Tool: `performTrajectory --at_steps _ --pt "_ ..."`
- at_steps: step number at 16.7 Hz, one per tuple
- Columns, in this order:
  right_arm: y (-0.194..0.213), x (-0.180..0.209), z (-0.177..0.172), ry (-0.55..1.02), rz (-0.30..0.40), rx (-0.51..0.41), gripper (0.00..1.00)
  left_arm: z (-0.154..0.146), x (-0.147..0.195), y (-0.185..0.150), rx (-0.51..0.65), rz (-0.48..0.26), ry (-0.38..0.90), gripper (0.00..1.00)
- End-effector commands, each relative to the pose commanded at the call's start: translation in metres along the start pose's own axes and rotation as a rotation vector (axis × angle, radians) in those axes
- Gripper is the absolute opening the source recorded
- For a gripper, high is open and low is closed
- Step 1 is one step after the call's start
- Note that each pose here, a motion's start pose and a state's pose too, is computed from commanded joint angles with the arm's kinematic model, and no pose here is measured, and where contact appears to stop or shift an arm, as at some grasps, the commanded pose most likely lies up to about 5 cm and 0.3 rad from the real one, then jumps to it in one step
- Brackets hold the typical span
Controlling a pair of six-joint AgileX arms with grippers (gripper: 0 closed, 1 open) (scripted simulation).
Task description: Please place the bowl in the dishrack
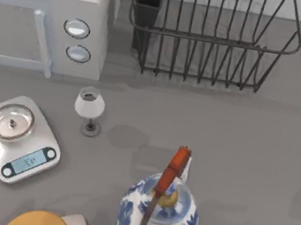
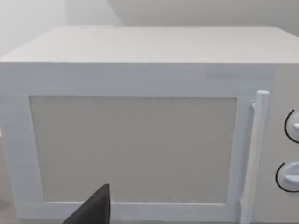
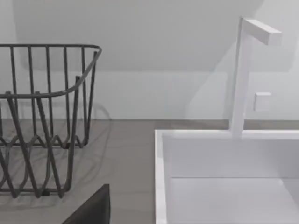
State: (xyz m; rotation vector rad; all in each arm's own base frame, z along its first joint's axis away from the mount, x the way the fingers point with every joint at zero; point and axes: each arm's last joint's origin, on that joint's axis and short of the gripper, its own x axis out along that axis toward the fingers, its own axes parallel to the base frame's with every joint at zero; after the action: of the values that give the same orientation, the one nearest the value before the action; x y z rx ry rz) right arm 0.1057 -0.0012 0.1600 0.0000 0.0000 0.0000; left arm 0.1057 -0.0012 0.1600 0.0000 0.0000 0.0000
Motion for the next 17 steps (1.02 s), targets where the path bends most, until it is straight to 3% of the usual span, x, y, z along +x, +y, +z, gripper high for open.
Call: performTrajectory --at_steps 4,8,13,17 --pt "-0.002 0.000 0.005 0.030 -0.016 -0.017 1.00 0.000 0.000 0.000 0.000 0.000 0.000 1.00" --pt "-0.011 0.005 0.035 0.203 -0.084 -0.094 1.00 0.000 0.000 0.000 0.000 0.000 0.000 1.00" --pt "-0.038 0.040 0.070 0.661 -0.145 -0.161 1.00 0.000 0.000 0.000 0.000 0.000 0.000 1.00" --pt "-0.077 0.081 0.074 1.073 -0.118 -0.123 1.00 0.000 0.000 0.000 0.000 0.000 0.000 1.00"
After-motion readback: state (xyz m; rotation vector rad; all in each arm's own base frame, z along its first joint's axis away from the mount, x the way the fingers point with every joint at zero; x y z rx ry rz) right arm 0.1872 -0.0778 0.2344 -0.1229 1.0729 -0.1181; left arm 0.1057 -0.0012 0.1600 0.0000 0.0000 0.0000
